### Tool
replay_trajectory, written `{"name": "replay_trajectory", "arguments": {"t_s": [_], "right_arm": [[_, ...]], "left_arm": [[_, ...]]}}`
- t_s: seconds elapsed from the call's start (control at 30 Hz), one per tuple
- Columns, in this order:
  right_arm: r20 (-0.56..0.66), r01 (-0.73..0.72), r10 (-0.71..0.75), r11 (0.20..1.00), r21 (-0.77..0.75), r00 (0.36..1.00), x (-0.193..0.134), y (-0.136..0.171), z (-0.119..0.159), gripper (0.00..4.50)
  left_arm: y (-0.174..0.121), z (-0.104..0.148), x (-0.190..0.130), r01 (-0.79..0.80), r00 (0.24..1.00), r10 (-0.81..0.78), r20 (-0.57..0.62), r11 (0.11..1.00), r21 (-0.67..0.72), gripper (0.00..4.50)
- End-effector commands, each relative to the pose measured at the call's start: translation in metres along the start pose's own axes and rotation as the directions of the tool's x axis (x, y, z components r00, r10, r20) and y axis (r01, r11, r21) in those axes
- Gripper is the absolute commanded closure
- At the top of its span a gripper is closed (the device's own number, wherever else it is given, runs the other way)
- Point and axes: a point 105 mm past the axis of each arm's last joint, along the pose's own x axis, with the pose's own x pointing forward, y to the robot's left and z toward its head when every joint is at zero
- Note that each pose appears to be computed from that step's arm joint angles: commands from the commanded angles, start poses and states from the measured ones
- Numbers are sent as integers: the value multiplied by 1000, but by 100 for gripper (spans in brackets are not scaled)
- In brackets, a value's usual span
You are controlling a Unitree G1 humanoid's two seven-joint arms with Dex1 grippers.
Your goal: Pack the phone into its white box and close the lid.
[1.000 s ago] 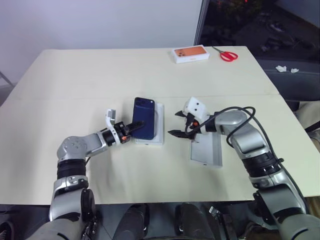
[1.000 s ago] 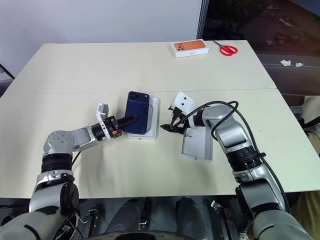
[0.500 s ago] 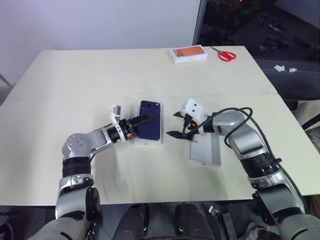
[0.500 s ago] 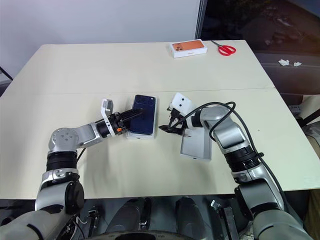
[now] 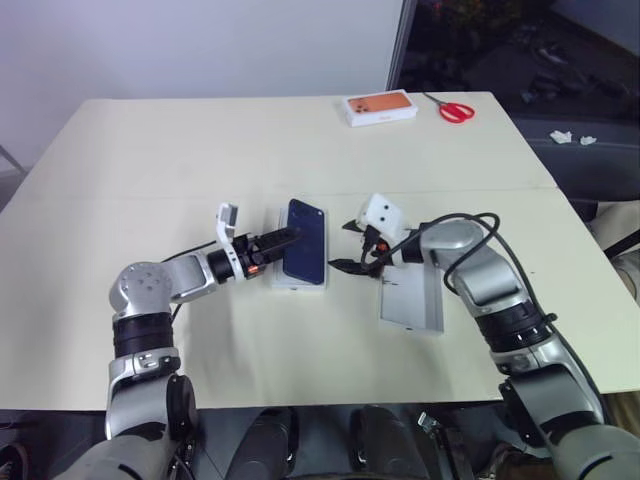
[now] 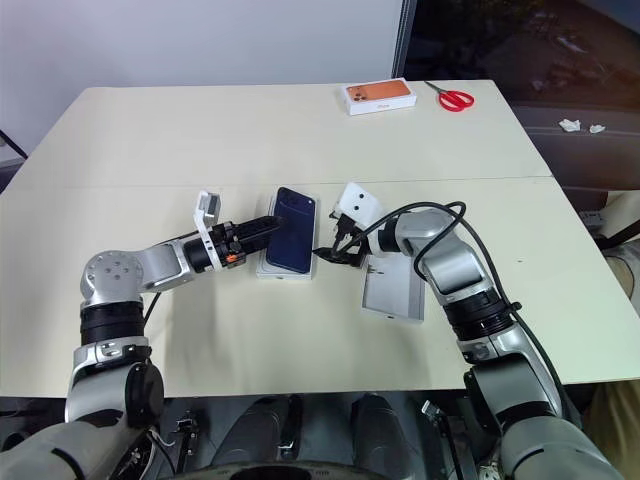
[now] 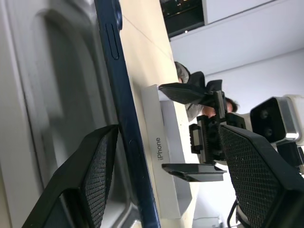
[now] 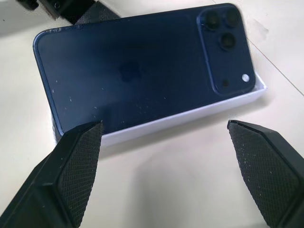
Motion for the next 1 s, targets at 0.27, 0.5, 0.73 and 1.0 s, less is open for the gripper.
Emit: {"name": "replay_trajectory", "arguments": {"t_s": [0.27, 0.5, 0.73, 1.0], "right_arm": [[31, 11, -9, 999, -51, 999, -2, -5, 13, 10], [32, 7, -5, 998, -57, 999, -1, -5, 14, 10], [43, 0, 3, 998, -70, 999, 2, -3, 19, 10], [168, 21, -19, 1000, -9, 986, 19, -2, 53, 10]], "left_arm": [[-25, 6, -19, 44, 999, -45, 8, 994, 104, 95], [-26, 11, -35, 5, 1000, -8, 23, 988, 153, 95], [-26, 14, -52, -54, 999, 49, 23, 959, 279, 95], [-17, 23, -68, -113, 993, 86, 86, 915, 386, 95]]}}
